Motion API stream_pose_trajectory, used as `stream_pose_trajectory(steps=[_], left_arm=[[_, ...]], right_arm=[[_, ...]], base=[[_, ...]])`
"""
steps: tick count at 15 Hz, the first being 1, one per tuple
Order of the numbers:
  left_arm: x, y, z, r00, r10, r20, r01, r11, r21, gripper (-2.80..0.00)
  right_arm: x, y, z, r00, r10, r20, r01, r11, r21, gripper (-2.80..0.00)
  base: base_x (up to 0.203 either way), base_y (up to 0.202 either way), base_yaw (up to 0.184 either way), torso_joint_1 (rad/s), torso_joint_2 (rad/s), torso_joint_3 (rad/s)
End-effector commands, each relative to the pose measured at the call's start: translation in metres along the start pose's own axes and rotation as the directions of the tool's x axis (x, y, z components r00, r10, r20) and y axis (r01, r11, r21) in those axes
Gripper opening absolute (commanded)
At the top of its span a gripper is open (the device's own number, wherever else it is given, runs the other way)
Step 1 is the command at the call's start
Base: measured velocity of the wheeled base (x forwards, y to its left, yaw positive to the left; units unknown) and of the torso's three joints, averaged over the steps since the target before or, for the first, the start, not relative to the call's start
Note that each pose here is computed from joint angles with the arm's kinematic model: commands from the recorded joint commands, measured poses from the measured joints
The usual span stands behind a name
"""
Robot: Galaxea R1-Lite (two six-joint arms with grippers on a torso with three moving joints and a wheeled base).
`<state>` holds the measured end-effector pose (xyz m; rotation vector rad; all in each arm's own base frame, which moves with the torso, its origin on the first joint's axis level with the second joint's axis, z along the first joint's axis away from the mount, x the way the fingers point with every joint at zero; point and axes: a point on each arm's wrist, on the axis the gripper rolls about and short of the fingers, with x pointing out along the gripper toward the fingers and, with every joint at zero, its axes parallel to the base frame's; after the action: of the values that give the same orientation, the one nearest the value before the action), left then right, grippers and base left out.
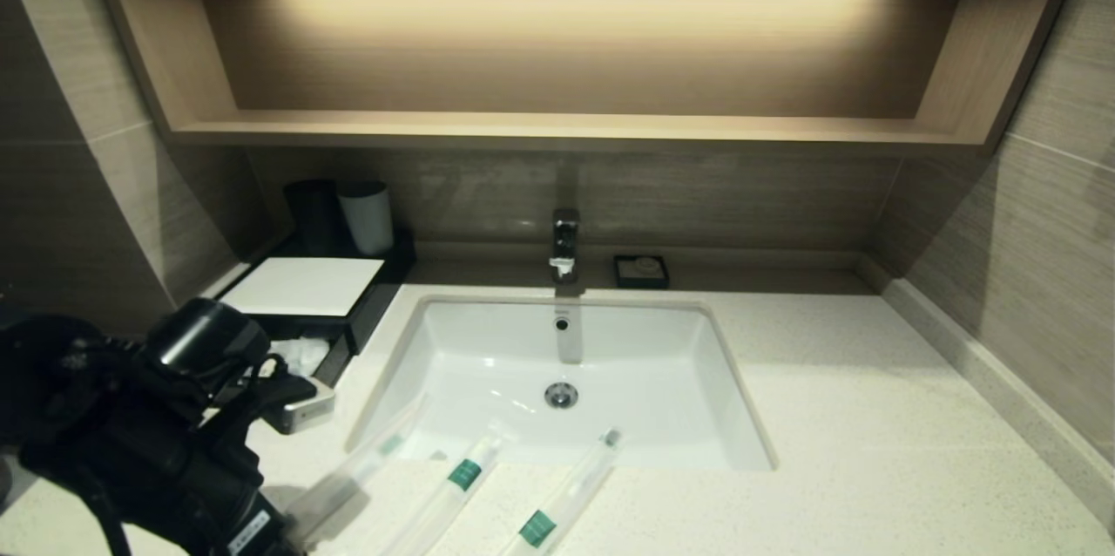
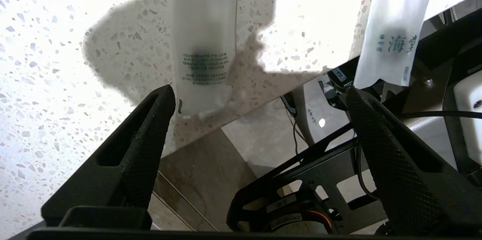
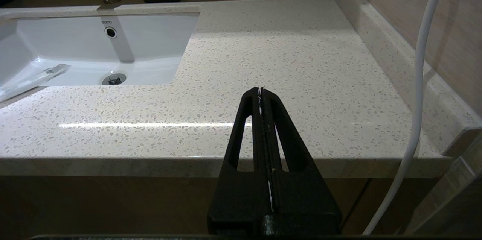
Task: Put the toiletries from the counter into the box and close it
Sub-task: Pick up the bathroom toiletry
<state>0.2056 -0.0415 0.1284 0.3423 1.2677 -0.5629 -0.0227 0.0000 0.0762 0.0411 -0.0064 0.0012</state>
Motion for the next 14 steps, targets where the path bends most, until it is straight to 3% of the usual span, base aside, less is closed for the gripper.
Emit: stream_pose_trajectory(steps=[1, 14], left_arm=[[0.006, 0.002, 0.002, 1.000, -0.009, -0.018, 0.009, 1.000, -0.002, 0.00], [0.021, 0.009, 0.011, 1.000, -0.003, -0.018, 0.003, 1.000, -0.001, 0.00]], right_arm=[[0.000, 0.000, 0.000, 1.000, 0.000, 0.000, 0.000, 1.000, 0.000, -2.80], [0.000, 0.000, 0.000, 1.000, 0.000, 0.000, 0.000, 1.000, 0.000, -2.80]], base=[[0.000, 0.000, 0.000, 0.000, 0.00, 0.000], [0.000, 0.000, 0.000, 0.000, 0.00, 0.000]])
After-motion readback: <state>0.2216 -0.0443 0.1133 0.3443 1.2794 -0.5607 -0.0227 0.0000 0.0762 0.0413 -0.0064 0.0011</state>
